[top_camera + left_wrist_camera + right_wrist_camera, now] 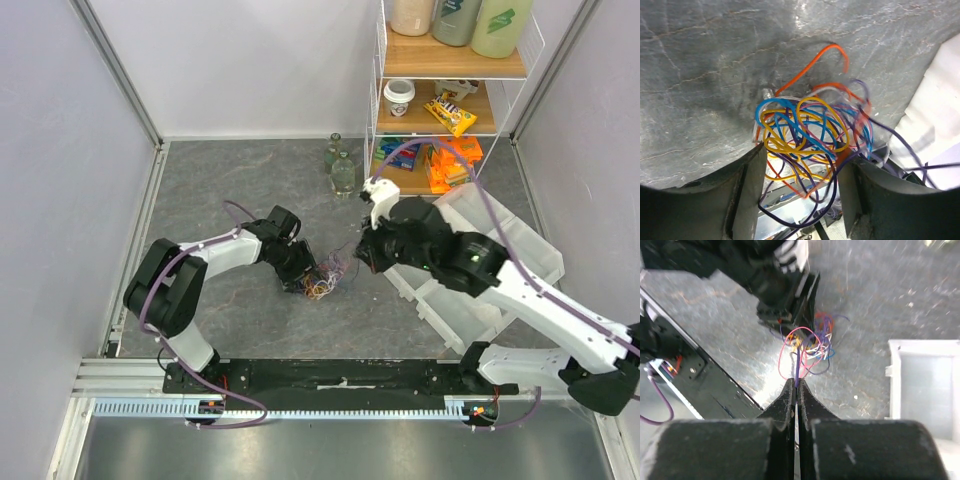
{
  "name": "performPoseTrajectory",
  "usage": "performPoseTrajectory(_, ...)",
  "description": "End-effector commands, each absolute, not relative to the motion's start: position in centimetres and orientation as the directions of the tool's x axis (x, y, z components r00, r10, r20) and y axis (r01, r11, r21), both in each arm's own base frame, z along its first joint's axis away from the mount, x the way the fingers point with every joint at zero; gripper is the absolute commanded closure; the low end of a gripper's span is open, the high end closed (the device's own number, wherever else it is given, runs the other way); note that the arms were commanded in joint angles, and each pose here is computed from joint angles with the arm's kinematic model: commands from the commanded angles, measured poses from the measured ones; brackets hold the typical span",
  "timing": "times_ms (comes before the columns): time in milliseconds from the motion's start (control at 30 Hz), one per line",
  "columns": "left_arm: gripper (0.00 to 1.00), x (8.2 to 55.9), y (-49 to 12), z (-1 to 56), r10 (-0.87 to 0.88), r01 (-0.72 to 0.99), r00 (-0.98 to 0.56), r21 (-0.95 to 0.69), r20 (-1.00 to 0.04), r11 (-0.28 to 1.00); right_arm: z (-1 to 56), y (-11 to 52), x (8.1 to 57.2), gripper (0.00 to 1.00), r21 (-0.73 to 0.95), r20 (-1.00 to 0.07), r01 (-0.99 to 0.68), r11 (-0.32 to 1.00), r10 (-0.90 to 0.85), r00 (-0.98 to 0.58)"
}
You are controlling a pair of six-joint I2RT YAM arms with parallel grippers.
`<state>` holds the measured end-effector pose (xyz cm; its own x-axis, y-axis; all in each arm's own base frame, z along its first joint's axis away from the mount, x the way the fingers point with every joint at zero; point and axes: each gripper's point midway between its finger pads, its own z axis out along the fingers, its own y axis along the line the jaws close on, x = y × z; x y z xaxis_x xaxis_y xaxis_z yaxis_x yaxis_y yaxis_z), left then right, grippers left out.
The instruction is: Untangle the cables
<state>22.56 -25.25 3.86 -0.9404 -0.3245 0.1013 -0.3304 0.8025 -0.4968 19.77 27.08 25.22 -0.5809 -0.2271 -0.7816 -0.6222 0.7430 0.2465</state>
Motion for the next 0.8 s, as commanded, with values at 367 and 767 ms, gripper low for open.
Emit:
performPoseTrajectory(367,0.98,24.8,-17.3,5.8,-0.484,-0.408,-0.871,-0.431,-0.081,0.805,49.2,25.4,22.0,1.0,0.154,-0.974,-0.653,0.741,0.002,-0.227)
performPoseTrajectory(767,0.98,26.1,-11.4,12.5,-0.526,-0.396,-0.777,-0.381,-0.345,0.835,23.6,26.6,22.0,0.97,0.11,-0.718,-0.573,0.812,-0.334,-0.611)
